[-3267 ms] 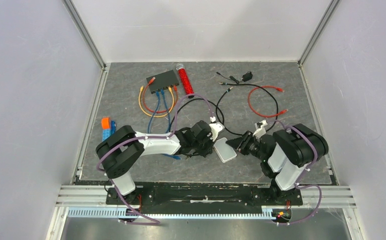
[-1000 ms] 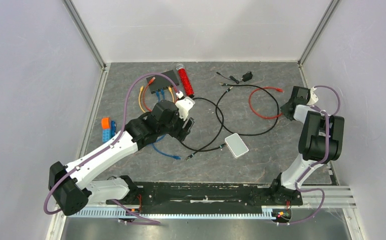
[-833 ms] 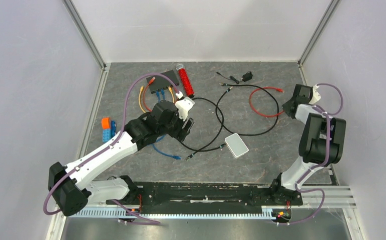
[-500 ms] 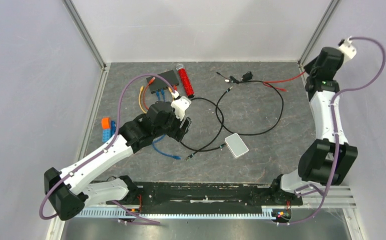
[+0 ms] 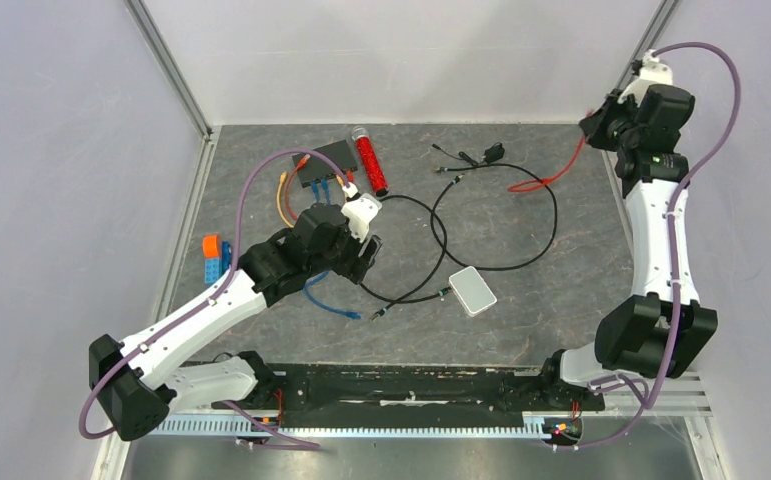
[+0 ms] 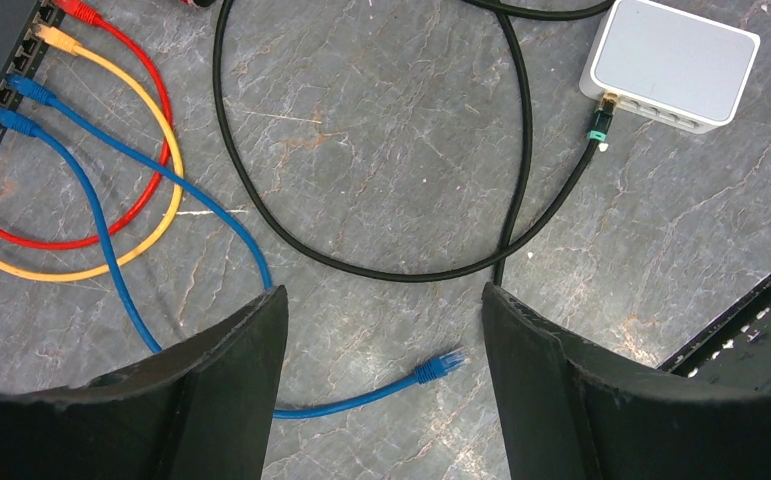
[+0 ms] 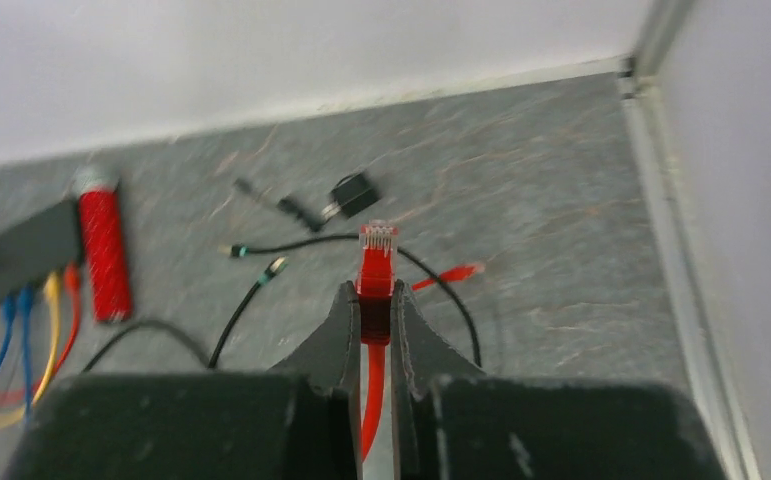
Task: Insert the plug into the switch port
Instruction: Pick up the connector from the center of the board.
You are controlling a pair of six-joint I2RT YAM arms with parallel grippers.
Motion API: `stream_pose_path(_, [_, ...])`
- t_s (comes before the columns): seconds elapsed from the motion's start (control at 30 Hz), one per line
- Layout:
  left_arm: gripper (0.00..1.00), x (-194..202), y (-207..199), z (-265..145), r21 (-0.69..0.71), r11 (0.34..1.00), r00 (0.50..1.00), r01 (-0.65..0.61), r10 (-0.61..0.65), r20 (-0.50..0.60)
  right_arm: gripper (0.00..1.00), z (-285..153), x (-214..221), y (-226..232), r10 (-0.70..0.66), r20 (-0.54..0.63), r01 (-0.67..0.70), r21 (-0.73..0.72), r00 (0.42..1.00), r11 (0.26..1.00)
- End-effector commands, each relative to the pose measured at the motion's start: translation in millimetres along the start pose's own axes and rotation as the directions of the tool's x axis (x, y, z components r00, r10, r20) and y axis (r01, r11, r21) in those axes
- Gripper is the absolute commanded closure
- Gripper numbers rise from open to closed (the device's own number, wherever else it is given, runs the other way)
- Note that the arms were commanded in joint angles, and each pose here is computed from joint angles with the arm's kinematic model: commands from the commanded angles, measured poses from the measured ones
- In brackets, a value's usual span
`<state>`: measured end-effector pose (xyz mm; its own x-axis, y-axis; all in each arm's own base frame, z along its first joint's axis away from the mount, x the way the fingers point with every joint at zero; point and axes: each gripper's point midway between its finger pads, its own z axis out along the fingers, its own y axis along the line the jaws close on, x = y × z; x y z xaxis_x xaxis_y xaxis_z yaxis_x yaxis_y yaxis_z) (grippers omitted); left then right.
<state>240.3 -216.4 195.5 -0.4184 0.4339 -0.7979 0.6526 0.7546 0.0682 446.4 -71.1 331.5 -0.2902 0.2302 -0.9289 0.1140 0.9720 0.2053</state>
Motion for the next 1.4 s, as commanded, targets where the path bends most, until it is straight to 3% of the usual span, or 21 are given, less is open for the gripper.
stream_pose_path(0.0, [0.25, -7.6, 0.1, -0.7, 0.000, 1.000, 1.000, 0.000, 0.000, 0.026, 1.00, -17.0, 12.2, 61.9, -0.131, -0.060, 0.099, -0.376, 0.990, 0.921])
stream_pose_path(0.13, [0.25, -8.6, -0.8, -0.6, 0.005, 1.000, 1.000, 0.000, 0.000, 0.028, 1.00, -34.3, 23.5, 97.8, -0.170, -0.066, 0.096, -0.606, 0.983, 0.790])
stream_pose_path(0.3, [0.25, -11.6, -5.2, 0.8, 0.024, 0.999, 0.999, 0.033, -0.034, 0.027, 1.00, -47.1, 22.1, 118.7, -0.186, -0.027, 0.108, -0.729, 0.982, 0.676])
stream_pose_path(0.33, [0.25, -11.2, -5.4, 0.9, 0.025, 0.999, 0.999, 0.034, -0.035, 0.025, 1.00, -45.6, 20.1, 119.1, -0.179, -0.031, 0.100, -0.729, 0.983, 0.677])
stream_pose_path(0.4, [0.25, -10.4, -4.3, 0.5, 0.022, 0.999, 0.999, 0.042, -0.042, 0.022, 1.00, -27.4, 19.1, 105.4, -0.125, -0.094, 0.036, -0.640, 0.988, 0.767])
stream_pose_path(0.5, [0.25, -8.8, -2.6, 1.3, 0.021, 0.998, 0.998, 0.063, -0.063, 0.017, 1.00, -0.3, 41.3, 65.3, 0.029, -0.234, -0.115, -0.363, 0.972, 0.924])
stream_pose_path(0.6, [0.25, -7.9, -1.8, 2.4, 0.029, 0.995, 0.996, 0.094, -0.094, 0.005, 1.00, 11.0, 91.7, 32.6, 0.042, -0.302, -0.092, -0.152, 0.953, 0.984])
stream_pose_path(0.7, [0.26, -8.1, -3.5, 2.5, 0.044, 0.993, 0.994, 0.107, -0.107, 0.006, 1.00, 13.2, 143.5, 43.9, 0.015, -0.421, -0.133, -0.253, 0.907, 0.958])
stream_pose_path(0.8, [0.26, -8.2, -3.6, 1.5, 0.046, 0.993, 0.994, 0.112, -0.113, 0.009, 1.00, 9.6, 157.3, 68.9, -0.056, -0.458, -0.128, -0.361, 0.887, 0.924])
stream_pose_path(0.9, [0.26, -8.4, -3.5, 2.5, 0.048, 0.992, 0.993, 0.119, -0.119, 0.010, 1.00, -8.5, 157.2, 119.1, -0.137, -0.476, -0.185, -0.568, 0.869, 0.802])
stream_pose_path(1.1, [0.26, -6.7, -2.6, 3.0, 0.049, 0.990, 0.991, 0.136, -0.136, 0.002, 1.00, -66.0, 116.1, 207.6, -0.123, -0.388, -0.296, -0.840, 0.913, 0.455])
stream_pose_path(1.23, [0.26, -5.2, 0.8, 3.4, 0.041, 0.987, 0.988, 0.156, -0.155, -0.006, 1.00, -91.9, 57.3, 226.5, 0.044, -0.333, -0.330, -0.895, 0.942, 0.302])
stream_pose_path(1.37, [0.24, -7.6, -7.6, 5.6, 0.094, 0.982, 0.987, 0.162, -0.163, 0.010, 1.00, -132.0, -4.1, 217.3, 0.247, -0.353, -0.388, -0.915, 0.902, 0.111])
